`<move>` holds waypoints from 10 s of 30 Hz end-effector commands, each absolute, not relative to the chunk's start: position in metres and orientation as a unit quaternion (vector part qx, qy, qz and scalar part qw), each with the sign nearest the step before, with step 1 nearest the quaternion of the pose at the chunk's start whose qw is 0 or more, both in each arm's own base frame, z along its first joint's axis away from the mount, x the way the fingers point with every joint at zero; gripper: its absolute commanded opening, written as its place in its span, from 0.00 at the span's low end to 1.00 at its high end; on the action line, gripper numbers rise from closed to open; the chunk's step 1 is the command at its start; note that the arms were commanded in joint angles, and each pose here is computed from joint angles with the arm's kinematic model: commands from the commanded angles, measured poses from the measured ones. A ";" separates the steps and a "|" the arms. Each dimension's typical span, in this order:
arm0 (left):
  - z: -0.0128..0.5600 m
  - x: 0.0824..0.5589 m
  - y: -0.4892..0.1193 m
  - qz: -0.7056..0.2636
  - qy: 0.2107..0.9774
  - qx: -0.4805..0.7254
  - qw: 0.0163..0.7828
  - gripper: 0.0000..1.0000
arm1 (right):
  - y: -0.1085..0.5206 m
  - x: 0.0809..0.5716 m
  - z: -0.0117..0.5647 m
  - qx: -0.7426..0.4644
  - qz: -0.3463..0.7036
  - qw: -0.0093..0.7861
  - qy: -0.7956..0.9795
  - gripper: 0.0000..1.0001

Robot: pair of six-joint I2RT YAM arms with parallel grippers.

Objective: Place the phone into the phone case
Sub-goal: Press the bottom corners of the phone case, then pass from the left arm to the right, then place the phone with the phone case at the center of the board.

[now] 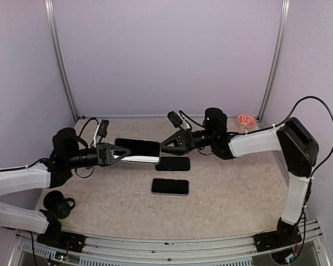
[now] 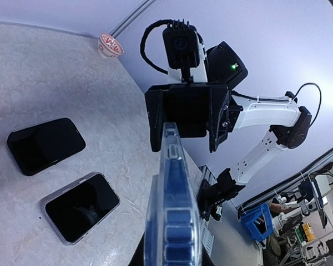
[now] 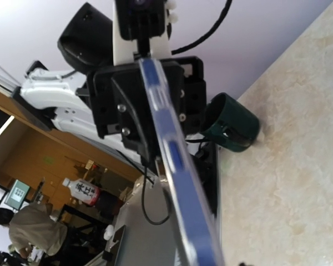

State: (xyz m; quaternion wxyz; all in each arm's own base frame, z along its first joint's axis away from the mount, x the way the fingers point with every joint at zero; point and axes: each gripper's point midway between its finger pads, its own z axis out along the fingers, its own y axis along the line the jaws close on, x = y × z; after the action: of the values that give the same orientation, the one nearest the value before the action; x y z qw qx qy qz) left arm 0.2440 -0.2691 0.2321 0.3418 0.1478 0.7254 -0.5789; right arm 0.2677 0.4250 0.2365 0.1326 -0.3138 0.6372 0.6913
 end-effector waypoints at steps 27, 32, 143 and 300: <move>0.277 0.241 -0.263 -0.595 0.668 0.167 0.416 0.00 | 0.450 0.247 0.236 -0.335 0.686 0.123 0.634 0.26; 0.276 0.241 -0.263 -0.591 0.670 0.167 0.417 0.00 | 0.454 0.248 0.232 -0.338 0.677 0.123 0.642 0.13; 0.224 0.246 -0.299 -0.593 0.723 0.142 0.325 0.00 | 0.473 0.241 0.187 -0.630 0.199 0.474 0.582 0.99; 0.211 0.276 -0.200 -0.457 0.780 0.022 0.427 0.99 | 0.329 0.491 0.162 -0.495 -0.051 0.497 0.711 0.99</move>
State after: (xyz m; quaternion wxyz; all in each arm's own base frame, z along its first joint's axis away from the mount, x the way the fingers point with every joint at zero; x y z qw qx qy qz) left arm 0.2601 -0.2122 0.1954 0.3798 0.0221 0.7746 -0.5052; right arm 0.4939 0.3489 0.1062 0.4509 -0.5816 0.6743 -0.0614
